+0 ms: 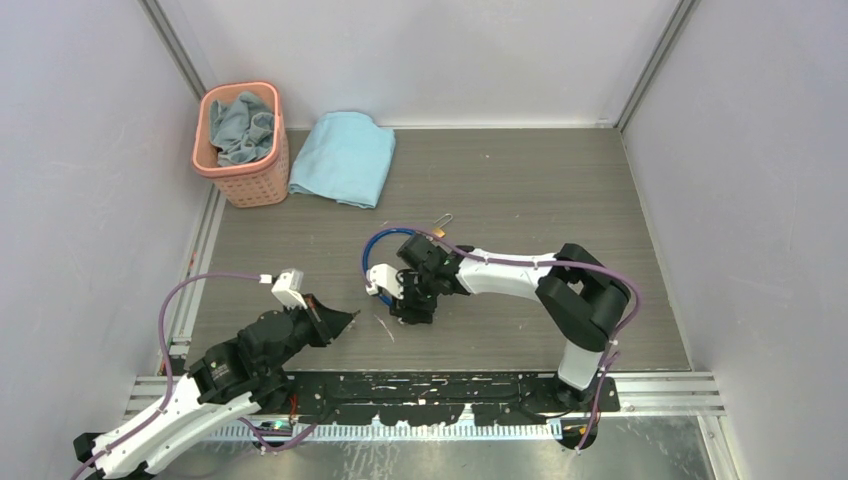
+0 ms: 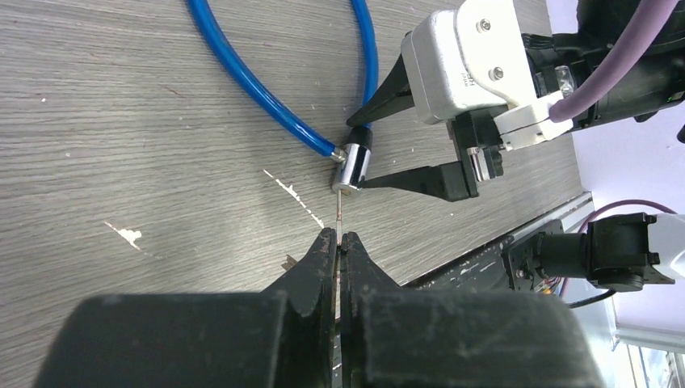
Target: Unlock with the key
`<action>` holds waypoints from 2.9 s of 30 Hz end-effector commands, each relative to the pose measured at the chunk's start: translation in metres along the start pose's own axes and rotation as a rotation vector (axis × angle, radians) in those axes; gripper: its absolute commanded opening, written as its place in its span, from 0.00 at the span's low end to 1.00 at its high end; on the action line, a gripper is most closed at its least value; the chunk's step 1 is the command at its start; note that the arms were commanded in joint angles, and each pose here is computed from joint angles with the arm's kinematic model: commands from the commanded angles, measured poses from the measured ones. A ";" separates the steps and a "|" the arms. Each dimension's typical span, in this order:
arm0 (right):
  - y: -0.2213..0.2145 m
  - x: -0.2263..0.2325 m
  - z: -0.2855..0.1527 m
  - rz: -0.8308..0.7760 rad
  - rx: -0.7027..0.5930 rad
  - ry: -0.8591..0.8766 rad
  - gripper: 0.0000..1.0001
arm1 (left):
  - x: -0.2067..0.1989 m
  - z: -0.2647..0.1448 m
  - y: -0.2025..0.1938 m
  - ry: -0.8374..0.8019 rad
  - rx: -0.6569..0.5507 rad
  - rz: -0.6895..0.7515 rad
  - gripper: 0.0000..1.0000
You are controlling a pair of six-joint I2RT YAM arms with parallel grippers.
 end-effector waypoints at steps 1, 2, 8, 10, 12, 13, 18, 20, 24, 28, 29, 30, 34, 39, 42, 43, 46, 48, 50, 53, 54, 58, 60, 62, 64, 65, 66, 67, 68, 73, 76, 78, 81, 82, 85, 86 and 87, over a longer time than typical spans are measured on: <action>0.010 -0.003 0.010 -0.039 -0.055 0.002 0.56 | -0.007 -0.003 0.009 -0.024 -0.041 -0.008 0.00; 0.009 -0.003 0.011 -0.035 -0.047 0.001 0.52 | -0.007 -0.004 0.009 -0.023 -0.040 -0.008 0.00; 0.004 0.019 0.024 -0.010 -0.008 0.007 0.26 | -0.004 -0.004 0.010 -0.016 -0.052 -0.007 0.00; 0.006 0.032 0.025 -0.001 -0.022 0.015 0.22 | -0.004 -0.005 0.010 -0.016 -0.052 -0.006 0.00; 0.007 0.046 0.025 -0.006 -0.043 0.010 0.21 | -0.003 -0.005 0.010 -0.010 -0.047 -0.002 0.00; 0.007 0.052 0.023 -0.009 -0.052 0.004 0.21 | -0.003 -0.005 0.010 -0.009 -0.046 -0.001 0.00; 0.005 0.075 0.003 0.000 -0.096 -0.048 0.19 | -0.004 -0.005 0.008 -0.010 -0.030 0.015 0.00; 0.005 0.080 -0.006 0.012 -0.127 -0.089 0.30 | -0.003 -0.005 0.007 -0.007 -0.024 0.021 0.00; 0.006 0.089 -0.016 0.031 -0.191 -0.125 0.53 | -0.001 -0.006 0.007 -0.007 -0.023 0.029 0.00; 0.008 0.095 -0.010 0.014 -0.216 -0.116 0.68 | -0.002 -0.007 0.007 -0.014 -0.023 0.031 0.00; 0.009 0.095 -0.007 0.012 -0.218 -0.110 0.68 | -0.003 -0.007 0.007 -0.018 -0.022 0.031 0.00; 0.011 0.096 -0.003 0.008 -0.221 -0.106 0.68 | -0.003 -0.007 0.007 -0.019 -0.019 0.030 0.00; 0.013 0.092 0.010 0.006 -0.251 -0.125 0.66 | -0.004 -0.006 0.005 -0.032 -0.013 0.020 0.00; 0.005 0.094 0.022 0.001 -0.239 -0.109 0.61 | -0.005 -0.006 0.004 -0.041 -0.005 0.012 0.00; 0.000 0.097 0.025 0.019 -0.224 -0.091 0.43 | -0.006 -0.005 0.003 -0.047 0.001 0.009 0.00; -0.002 0.098 0.025 0.027 -0.216 -0.087 0.40 | -0.006 -0.005 0.002 -0.047 0.004 0.009 0.00; -0.006 0.101 0.021 0.047 -0.197 -0.082 0.37 | -0.007 -0.004 0.002 -0.049 0.010 0.008 0.00; -0.003 0.100 0.017 0.049 -0.206 -0.088 0.32 | -0.007 -0.004 0.002 -0.048 0.011 0.010 0.00; -0.001 0.101 0.016 0.041 -0.214 -0.081 0.23 | -0.008 -0.002 0.001 -0.047 0.012 0.013 0.00; 0.002 0.099 0.016 0.025 -0.230 -0.100 0.04 | -0.010 -0.001 0.001 -0.056 0.021 0.015 0.00; 0.004 0.098 0.014 0.020 -0.246 -0.113 0.02 | -0.012 0.000 0.001 -0.062 0.025 0.016 0.00; 0.020 0.089 0.000 -0.007 -0.339 -0.197 0.01 | -0.021 -0.003 0.003 -0.102 0.043 0.036 0.00; 0.028 0.085 -0.009 -0.033 -0.394 -0.237 0.01 | -0.027 -0.005 0.006 -0.123 0.053 0.051 0.00; 0.034 0.083 -0.017 -0.061 -0.437 -0.269 0.01 | -0.035 -0.007 0.008 -0.148 0.070 0.065 0.00; 0.039 0.081 -0.026 -0.087 -0.486 -0.301 0.01 | -0.046 -0.011 0.010 -0.199 0.094 0.077 0.00; 0.041 0.080 -0.031 -0.098 -0.512 -0.317 0.01 | -0.051 -0.013 0.011 -0.227 0.106 0.081 0.00; 0.043 0.080 -0.036 -0.108 -0.542 -0.333 0.01 | -0.057 -0.015 0.012 -0.256 0.117 0.086 0.00; 0.044 0.080 -0.040 -0.117 -0.572 -0.347 0.01 | -0.063 -0.018 0.014 -0.286 0.125 0.089 0.00; 0.049 0.080 -0.049 -0.128 -0.618 -0.367 0.01 | -0.068 -0.021 0.016 -0.312 0.130 0.093 0.00; 0.059 0.077 -0.071 -0.152 -0.699 -0.427 0.01 | -0.091 -0.038 0.023 -0.461 0.162 0.125 0.00; 0.064 0.076 -0.081 -0.165 -0.738 -0.462 0.01 | -0.098 -0.043 0.025 -0.492 0.171 0.139 0.00; 0.066 0.076 -0.085 -0.174 -0.763 -0.473 0.01 | -0.100 -0.045 0.027 -0.500 0.179 0.143 0.00; 0.068 0.076 -0.090 -0.187 -0.794 -0.494 0.01 | -0.104 -0.048 0.028 -0.504 0.192 0.145 0.00; 0.068 0.076 -0.090 -0.198 -0.798 -0.496 0.01 | -0.105 -0.048 0.028 -0.506 0.199 0.146 0.00; 0.069 0.078 -0.093 -0.214 -0.837 -0.518 0.01 | -0.108 -0.052 0.029 -0.514 0.221 0.152 0.00; 0.068 0.076 -0.093 -0.198 -0.829 -0.525 0.01 | -0.108 -0.053 0.029 -0.508 0.226 0.155 0.00; 0.069 0.076 -0.094 -0.194 -0.820 -0.527 0.01 | -0.107 -0.053 0.030 -0.497 0.227 0.159 0.00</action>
Point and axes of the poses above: each gripper's point midway between its finger pads, its own z axis out along the fingers, its own x axis along the line the jaws close on, y = z × x, the point moved 6 cm from there along -z, back along the fingers, and after that the axes turned 3 degrees about -z, right-handed, at the moved point
